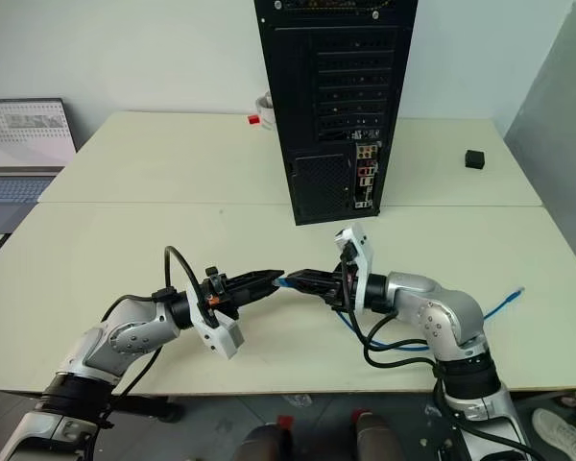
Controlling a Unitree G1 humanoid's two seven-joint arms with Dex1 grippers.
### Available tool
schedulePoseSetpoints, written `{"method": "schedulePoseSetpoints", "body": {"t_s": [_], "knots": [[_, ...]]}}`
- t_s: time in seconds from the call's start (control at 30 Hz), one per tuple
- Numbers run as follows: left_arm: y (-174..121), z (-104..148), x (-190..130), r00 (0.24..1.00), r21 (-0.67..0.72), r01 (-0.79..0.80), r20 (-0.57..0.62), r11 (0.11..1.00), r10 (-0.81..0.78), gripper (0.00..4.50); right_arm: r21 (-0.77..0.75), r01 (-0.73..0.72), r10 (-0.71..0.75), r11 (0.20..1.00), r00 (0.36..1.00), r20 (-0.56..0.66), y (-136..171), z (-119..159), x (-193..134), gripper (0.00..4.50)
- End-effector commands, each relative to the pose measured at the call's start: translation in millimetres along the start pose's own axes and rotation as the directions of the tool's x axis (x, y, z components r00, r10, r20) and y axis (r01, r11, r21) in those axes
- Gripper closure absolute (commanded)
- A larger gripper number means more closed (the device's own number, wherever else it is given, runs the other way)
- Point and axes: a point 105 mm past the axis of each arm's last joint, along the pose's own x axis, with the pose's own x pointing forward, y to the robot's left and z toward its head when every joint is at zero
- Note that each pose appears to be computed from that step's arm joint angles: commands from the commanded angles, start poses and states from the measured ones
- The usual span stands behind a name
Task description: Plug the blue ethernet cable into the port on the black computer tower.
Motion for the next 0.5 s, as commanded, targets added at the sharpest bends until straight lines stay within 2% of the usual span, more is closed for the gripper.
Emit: {"method": "schedulePoseSetpoints", "body": {"t_s": [0.03, 0.27, 0.33, 0.37, 0.5], "knots": [[6.4, 5.8, 0.7, 0.999, 0.012, -0.03, 0.026, 0.999, 0.03, 4.26, -0.038, -0.032, 0.033, 0.999, 0.999, 0.027, 4.8, 11.7, 1.0, 4.5], [5.1, 4.8, 0.0, 0.999, 0.017, -0.029, 0.025, 0.999, 0.028, 4.26, -0.015, -0.06, 0.06, 0.998, 0.998, 0.024, 4.9, 14.0, -3.9, 4.5], [4.9, 4.6, -0.3, 0.999, 0.018, -0.027, 0.025, 0.999, 0.027, 4.26, -0.019, -0.065, 0.065, 0.998, 0.998, 0.025, 4.9, 14.4, -5.8, 3.88], [4.9, 4.6, -0.3, 0.999, 0.019, -0.028, 0.025, 0.999, 0.027, 4.26, -0.018, -0.065, 0.065, 0.998, 0.998, 0.025, 4.4, 14.2, -6.6, 3.75], [5.0, 5.1, -0.2, 0.999, 0.02, -0.029, 0.027, 0.999, 0.029, 4.26, 0.005, -0.06, 0.06, 0.998, 0.998, 0.022, 2.0, 12.8, -8.9, 2.68]]}}
